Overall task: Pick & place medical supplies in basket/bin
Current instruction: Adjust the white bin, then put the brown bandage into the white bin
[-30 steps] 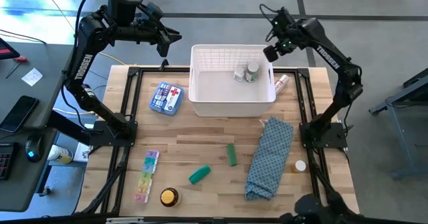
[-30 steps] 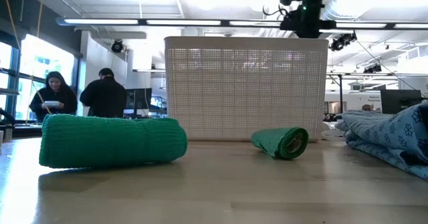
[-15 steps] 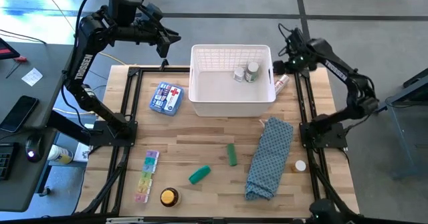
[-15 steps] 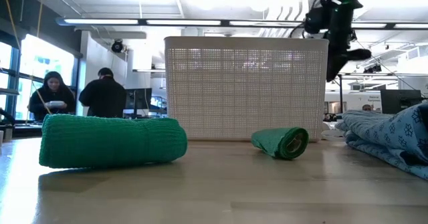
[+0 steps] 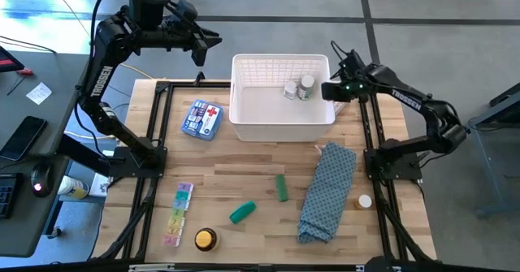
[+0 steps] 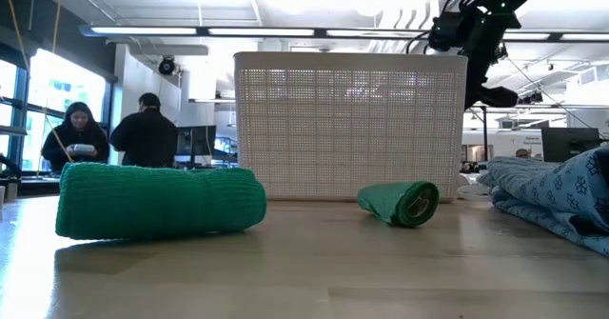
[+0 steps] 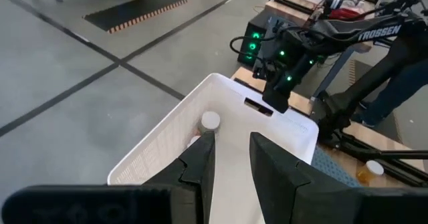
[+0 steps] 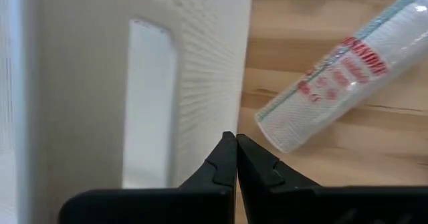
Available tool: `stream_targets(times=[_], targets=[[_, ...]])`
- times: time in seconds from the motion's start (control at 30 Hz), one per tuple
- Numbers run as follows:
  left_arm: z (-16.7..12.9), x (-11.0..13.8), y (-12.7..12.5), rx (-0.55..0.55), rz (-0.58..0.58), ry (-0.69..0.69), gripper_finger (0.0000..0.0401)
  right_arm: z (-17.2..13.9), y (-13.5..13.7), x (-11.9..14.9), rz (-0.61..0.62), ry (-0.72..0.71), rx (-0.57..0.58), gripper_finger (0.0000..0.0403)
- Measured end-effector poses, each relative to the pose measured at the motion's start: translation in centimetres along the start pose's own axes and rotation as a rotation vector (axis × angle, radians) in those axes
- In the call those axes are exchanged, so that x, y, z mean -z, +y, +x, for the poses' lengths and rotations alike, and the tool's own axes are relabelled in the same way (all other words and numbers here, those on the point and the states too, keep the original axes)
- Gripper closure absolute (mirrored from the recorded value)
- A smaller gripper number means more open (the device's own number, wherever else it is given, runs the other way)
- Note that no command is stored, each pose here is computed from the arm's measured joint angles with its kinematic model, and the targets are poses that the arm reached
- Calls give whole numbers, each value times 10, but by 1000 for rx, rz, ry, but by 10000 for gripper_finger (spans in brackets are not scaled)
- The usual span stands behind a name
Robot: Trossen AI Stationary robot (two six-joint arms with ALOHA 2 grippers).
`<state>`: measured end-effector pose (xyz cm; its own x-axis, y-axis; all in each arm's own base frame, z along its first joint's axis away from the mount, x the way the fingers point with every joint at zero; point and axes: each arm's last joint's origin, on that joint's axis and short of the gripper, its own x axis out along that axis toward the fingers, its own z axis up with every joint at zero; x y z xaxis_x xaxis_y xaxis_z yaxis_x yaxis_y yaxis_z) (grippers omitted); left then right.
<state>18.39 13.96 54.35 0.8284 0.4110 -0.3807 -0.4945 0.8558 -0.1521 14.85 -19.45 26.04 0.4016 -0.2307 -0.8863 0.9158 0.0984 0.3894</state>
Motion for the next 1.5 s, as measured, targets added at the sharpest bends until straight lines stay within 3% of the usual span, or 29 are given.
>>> stream_targets(times=[0.73, 1.0, 1.23, 1.43, 1.5], targets=[[0, 0, 0, 0, -5, 4, 272, 12, 23, -3, 3, -84, -72, 402], [0, 2, 0, 12, -9, 18, 272, 9, 10, -4, 15, -77, 21, 395], [0, 4, 0, 15, -31, 38, 272, -12, -1, -8, 54, -191, 60, 346], [0, 4, 0, 16, 3, 38, 272, -35, -9, -10, 103, -262, -12, 286], [0, 4, 0, 16, 21, 37, 272, -40, -14, -8, 142, -283, 29, 274]])
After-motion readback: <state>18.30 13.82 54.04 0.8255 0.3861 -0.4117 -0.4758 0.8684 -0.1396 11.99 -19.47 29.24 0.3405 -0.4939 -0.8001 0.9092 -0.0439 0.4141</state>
